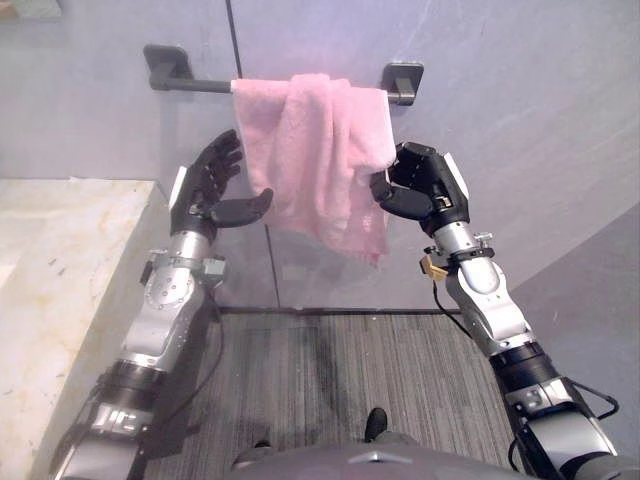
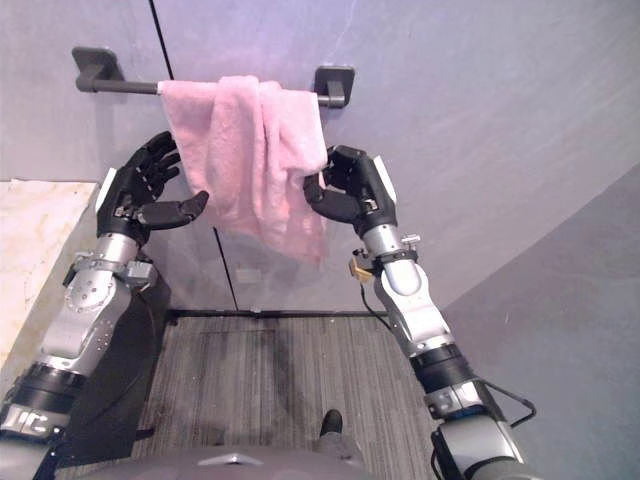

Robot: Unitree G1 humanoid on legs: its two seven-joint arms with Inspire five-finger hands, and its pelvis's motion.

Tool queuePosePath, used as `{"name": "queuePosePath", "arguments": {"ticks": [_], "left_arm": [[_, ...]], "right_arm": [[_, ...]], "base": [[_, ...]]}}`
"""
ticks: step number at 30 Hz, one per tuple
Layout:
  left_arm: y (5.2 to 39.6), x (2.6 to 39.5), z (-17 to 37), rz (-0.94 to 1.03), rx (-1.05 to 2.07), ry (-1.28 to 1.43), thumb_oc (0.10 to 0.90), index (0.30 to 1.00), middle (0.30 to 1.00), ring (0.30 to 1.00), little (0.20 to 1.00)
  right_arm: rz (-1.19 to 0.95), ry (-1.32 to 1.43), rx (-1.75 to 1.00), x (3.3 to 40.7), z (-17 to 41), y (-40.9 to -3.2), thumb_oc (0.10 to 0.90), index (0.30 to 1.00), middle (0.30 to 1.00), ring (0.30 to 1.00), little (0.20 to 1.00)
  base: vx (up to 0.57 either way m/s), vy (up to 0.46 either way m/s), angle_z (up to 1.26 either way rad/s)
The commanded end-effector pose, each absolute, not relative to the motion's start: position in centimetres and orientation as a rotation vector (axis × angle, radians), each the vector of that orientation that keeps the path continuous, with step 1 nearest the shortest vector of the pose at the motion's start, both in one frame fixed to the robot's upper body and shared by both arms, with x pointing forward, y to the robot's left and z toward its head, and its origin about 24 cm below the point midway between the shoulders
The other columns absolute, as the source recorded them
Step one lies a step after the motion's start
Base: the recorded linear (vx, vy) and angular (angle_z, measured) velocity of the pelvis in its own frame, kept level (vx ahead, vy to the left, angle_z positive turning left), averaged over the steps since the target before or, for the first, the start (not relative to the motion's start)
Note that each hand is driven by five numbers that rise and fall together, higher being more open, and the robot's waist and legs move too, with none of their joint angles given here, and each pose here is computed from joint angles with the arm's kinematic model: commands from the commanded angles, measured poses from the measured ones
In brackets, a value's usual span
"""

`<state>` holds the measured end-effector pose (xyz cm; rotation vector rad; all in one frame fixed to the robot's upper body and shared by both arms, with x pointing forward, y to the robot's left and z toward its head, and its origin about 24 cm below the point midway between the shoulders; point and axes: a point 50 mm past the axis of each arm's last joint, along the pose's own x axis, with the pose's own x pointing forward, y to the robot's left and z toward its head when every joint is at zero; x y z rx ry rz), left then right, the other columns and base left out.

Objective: Organize the bathroom.

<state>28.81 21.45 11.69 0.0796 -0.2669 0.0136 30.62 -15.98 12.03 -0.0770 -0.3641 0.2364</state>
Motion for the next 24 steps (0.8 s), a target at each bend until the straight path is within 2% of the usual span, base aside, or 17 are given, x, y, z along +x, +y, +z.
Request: {"name": "queuePosePath", "arguments": {"ticks": [1, 13, 24], "left_arm": [[22.3, 30.5, 17.1, 0.017, 0.165, -0.489, 0.8, 0.9, 0.9, 0.9, 0.9], [23.8, 32.0, 17.9, -0.032, 0.158, -0.447, 0.8, 0.9, 0.9, 0.9, 0.9], [23.1, 32.6, 18.3, -0.115, 0.087, -0.483, 0.8, 0.9, 0.9, 0.9, 0.9]], "right_arm": [[0.293, -0.458, -0.14, 31.0, 13.8, -16.0, 0.4, 0.3, 0.3, 0.3, 0.3], [0.343, -0.45, -0.134, 31.4, 13.9, -15.1, 0.4, 0.3, 0.3, 0.3, 0.3], [0.379, -0.431, -0.141, 31.4, 13.4, -14.4, 0.4, 0.3, 0.3, 0.3, 0.3]], "base": [[0.0, 0.0, 0.0], [0.01, 0.004, -0.01], [0.0, 0.001, -0.01]]}}
